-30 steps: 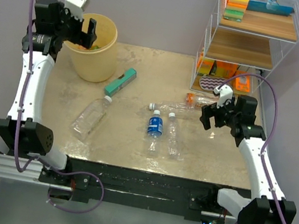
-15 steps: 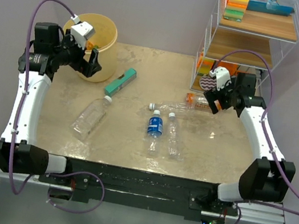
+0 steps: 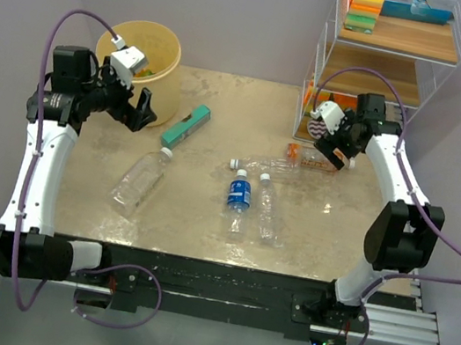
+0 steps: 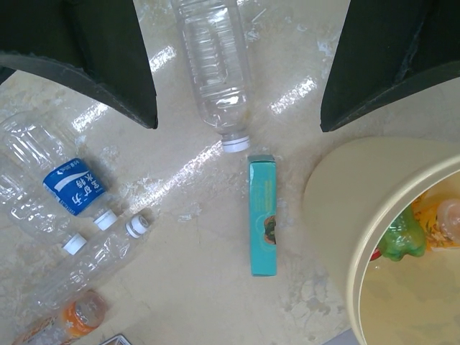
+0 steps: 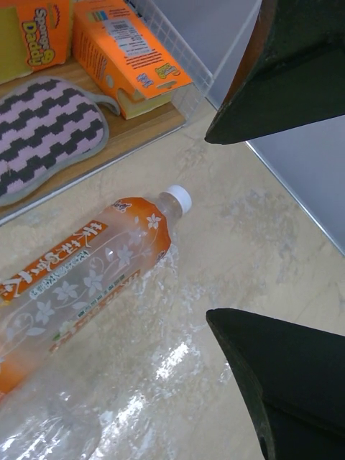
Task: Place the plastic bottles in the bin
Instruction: Pick up the plastic bottle at the center of the board.
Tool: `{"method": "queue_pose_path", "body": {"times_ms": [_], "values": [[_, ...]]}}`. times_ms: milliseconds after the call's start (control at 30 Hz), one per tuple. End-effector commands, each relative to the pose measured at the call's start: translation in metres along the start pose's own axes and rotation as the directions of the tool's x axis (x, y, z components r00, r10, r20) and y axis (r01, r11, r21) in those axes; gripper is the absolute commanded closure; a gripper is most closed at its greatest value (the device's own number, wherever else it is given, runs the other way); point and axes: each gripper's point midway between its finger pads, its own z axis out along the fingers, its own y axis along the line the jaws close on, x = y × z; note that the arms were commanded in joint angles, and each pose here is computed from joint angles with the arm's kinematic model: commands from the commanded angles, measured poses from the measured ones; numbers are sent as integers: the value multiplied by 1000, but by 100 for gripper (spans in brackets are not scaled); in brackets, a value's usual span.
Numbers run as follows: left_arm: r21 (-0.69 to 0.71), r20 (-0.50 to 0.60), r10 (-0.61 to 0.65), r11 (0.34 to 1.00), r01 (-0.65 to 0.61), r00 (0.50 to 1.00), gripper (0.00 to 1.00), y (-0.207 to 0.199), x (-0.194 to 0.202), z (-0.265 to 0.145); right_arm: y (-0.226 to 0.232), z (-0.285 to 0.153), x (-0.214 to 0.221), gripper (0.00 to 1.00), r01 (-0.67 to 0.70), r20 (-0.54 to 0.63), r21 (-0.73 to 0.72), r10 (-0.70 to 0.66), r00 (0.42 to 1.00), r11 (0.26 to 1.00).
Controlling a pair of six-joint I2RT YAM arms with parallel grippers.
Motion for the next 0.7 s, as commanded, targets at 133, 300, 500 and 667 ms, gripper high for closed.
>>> {"method": "queue_pose_path", "body": {"times_ms": [133,300,500,667], "values": [[12,-8,1,1000,-1,1000,1,-1,5,0,1,12,11,2,159,-72,-102,-166,983,982],[0,-23,-2,1000,2,1000,1,1,11,2,-1,26,18,2,205,-98,-127,-218,971,970],[-6,-38,-14,1000,14,999,1,3,20,6,-4,41,23,2,227,-123,-137,-244,962,964],[-10,-49,-22,1000,21,999,0,5,24,10,-5,51,23,2,246,-133,-147,-265,955,958]]}}
